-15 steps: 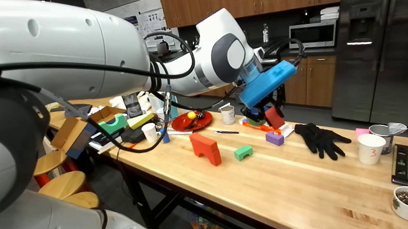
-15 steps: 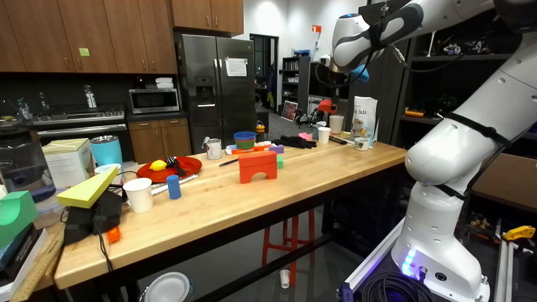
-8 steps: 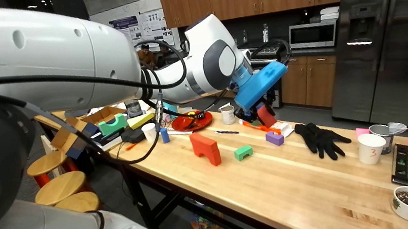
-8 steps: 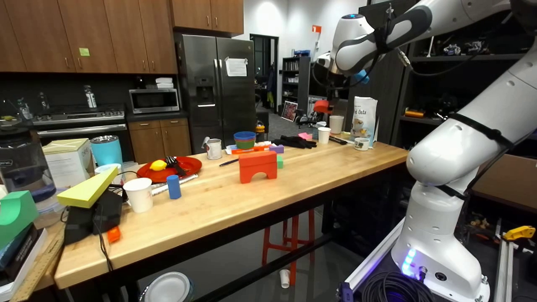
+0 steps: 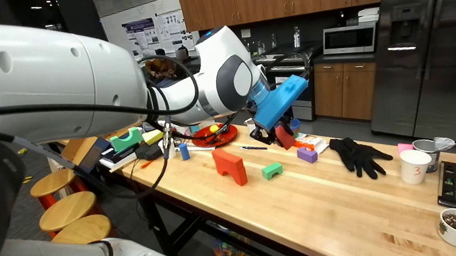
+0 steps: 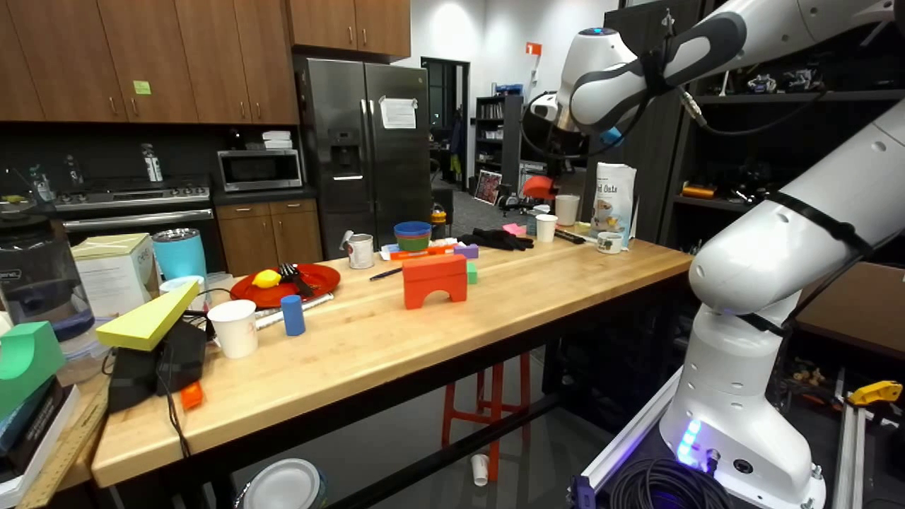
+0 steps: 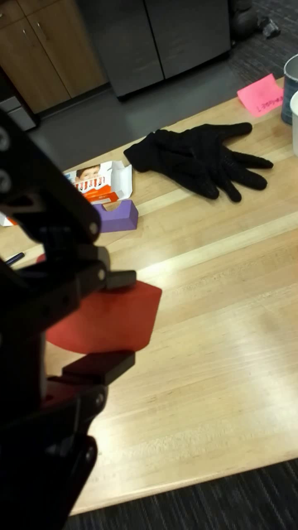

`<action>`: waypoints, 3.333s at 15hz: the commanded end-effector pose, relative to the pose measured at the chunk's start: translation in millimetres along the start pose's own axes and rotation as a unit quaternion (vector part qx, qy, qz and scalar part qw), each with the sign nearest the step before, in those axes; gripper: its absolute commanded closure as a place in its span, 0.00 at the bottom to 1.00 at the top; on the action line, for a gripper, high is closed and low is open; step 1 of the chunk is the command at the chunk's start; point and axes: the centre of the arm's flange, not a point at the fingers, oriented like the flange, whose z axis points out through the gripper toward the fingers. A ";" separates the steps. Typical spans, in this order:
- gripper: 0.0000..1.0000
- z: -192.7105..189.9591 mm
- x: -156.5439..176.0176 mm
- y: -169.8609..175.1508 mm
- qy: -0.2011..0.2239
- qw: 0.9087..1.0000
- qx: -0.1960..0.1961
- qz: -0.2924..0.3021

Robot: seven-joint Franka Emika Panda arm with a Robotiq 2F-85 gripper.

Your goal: Put the right orange block on the left orange block

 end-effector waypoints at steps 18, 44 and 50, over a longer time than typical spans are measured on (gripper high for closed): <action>0.59 -16.0 11.0 -2.4 0.015 1.000 0.017 -0.005; 0.84 -73.8 157.1 70.2 0.151 0.966 -0.012 -0.210; 0.84 -60.4 201.4 41.2 0.193 0.946 0.038 -0.257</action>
